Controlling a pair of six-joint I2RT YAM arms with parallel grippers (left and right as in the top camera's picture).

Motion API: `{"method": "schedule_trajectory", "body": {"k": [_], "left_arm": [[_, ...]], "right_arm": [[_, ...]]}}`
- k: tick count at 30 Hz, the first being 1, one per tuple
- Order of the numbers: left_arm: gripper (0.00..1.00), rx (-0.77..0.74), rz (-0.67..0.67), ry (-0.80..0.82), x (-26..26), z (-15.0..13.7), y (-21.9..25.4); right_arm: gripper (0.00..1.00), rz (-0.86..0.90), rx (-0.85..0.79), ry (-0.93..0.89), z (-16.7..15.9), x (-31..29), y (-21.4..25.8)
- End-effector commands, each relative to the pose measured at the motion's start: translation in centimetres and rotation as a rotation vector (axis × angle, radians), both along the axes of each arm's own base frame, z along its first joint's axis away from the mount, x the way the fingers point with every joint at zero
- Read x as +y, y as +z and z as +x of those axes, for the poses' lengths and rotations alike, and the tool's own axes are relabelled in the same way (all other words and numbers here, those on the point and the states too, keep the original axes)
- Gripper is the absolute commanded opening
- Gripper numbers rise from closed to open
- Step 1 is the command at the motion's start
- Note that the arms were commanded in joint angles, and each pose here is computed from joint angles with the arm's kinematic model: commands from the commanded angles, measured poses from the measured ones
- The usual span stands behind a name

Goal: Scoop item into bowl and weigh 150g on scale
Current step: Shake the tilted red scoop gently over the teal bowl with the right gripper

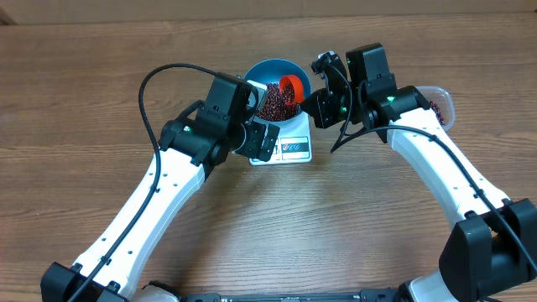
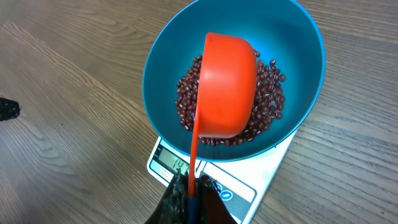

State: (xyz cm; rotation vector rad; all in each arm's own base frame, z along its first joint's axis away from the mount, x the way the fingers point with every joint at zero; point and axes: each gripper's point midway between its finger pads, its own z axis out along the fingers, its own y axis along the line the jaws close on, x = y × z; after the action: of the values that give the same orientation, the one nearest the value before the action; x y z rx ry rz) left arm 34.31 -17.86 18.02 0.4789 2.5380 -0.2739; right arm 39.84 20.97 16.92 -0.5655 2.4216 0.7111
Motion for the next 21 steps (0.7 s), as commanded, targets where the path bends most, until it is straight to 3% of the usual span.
{"method": "schedule_trajectory", "body": {"k": [1, 4, 9, 21], "left_arm": [[0.99, -0.01, -0.003, -0.022, -0.2, -0.2, 0.3], [1.0, -0.01, -0.003, -0.022, -0.2, -0.2, 0.3], [1.0, -0.01, -0.003, -0.022, -0.2, -0.2, 0.3], [0.99, -0.01, -0.003, -0.021, -0.2, -0.2, 0.3]], "right_arm": [[0.04, 0.031, -0.058, 0.008, 0.4, 0.2, 2.6], [0.04, 0.062, -0.092, 0.149, -0.9, 1.4, 3.1], [0.04, 0.024, -0.067, -0.018, 0.8, 0.0, 2.7], [0.03, 0.035, -0.071, 0.007, 0.6, 0.2, 2.8]]}}
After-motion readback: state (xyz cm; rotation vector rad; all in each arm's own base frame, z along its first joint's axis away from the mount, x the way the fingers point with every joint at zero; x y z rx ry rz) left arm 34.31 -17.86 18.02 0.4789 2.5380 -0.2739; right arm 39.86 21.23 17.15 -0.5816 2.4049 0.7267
